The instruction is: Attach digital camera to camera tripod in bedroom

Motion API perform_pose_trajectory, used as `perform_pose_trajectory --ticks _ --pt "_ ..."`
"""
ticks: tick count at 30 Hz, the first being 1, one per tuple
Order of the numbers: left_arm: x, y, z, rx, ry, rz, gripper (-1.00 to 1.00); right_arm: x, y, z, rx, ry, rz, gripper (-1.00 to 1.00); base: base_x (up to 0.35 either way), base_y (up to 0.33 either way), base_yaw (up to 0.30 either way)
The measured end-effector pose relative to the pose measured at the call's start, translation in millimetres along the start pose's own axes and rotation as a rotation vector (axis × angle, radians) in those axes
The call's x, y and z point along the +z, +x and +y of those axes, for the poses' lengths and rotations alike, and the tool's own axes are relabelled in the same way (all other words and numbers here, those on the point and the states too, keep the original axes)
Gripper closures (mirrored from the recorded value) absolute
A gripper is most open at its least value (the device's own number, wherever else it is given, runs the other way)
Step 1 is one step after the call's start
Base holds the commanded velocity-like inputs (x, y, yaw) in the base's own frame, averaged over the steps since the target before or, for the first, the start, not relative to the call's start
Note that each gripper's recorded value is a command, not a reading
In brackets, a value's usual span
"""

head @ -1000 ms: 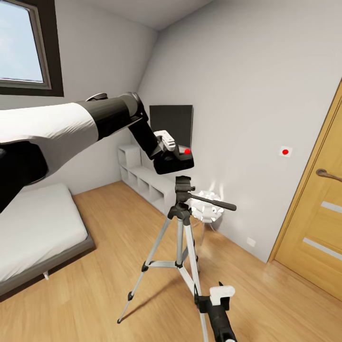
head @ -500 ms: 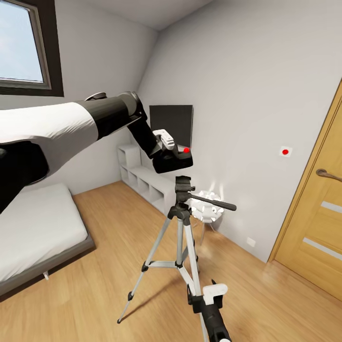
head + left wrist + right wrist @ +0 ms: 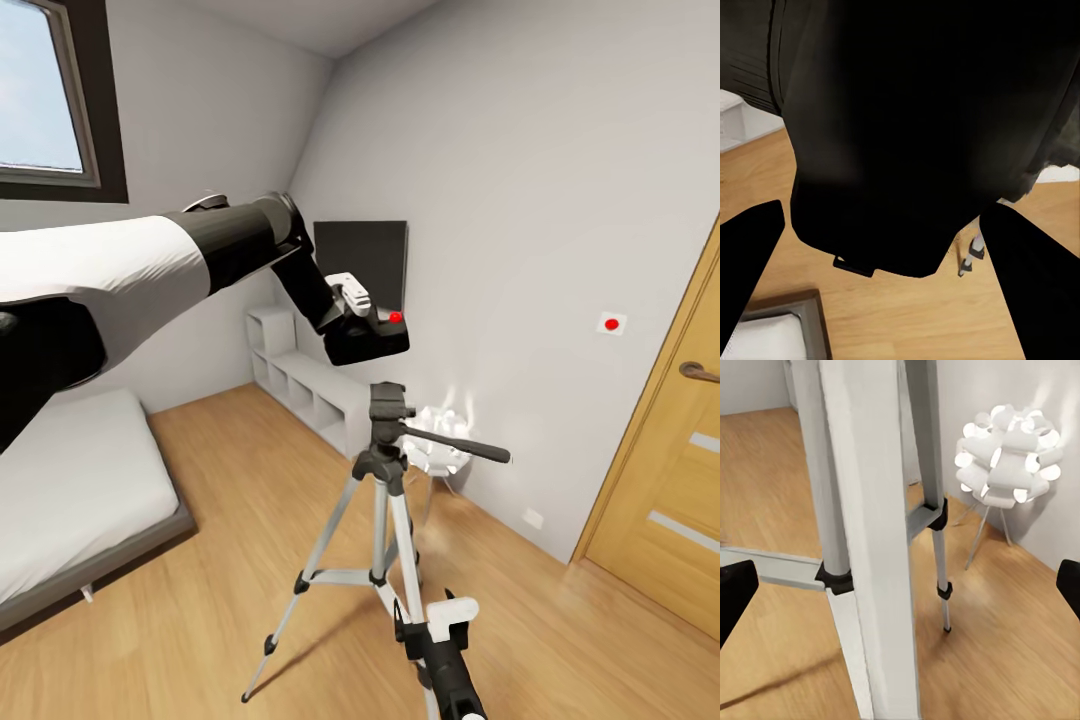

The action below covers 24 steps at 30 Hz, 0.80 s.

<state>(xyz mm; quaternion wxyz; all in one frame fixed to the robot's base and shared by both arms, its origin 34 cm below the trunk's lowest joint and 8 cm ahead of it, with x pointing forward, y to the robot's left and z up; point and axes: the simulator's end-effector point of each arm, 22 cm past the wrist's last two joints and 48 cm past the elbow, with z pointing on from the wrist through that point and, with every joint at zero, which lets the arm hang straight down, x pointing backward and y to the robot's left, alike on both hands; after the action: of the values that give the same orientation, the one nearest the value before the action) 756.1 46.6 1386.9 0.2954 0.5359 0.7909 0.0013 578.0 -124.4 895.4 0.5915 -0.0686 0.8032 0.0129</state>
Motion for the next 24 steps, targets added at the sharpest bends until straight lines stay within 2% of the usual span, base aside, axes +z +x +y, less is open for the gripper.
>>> perform_pose_trajectory --ticks 5,24 --pt "1.6 -1.0 -1.3 0.003 0.003 0.001 1.00 0.5 0.2 0.0 0.000 0.000 0.000 -1.00 0.167 0.000 0.000" --pt "2.4 -3.5 -4.4 0.010 0.005 0.001 1.00 -0.2 3.1 2.5 -0.001 -0.007 0.004 -1.00 0.005 0.000 0.000"
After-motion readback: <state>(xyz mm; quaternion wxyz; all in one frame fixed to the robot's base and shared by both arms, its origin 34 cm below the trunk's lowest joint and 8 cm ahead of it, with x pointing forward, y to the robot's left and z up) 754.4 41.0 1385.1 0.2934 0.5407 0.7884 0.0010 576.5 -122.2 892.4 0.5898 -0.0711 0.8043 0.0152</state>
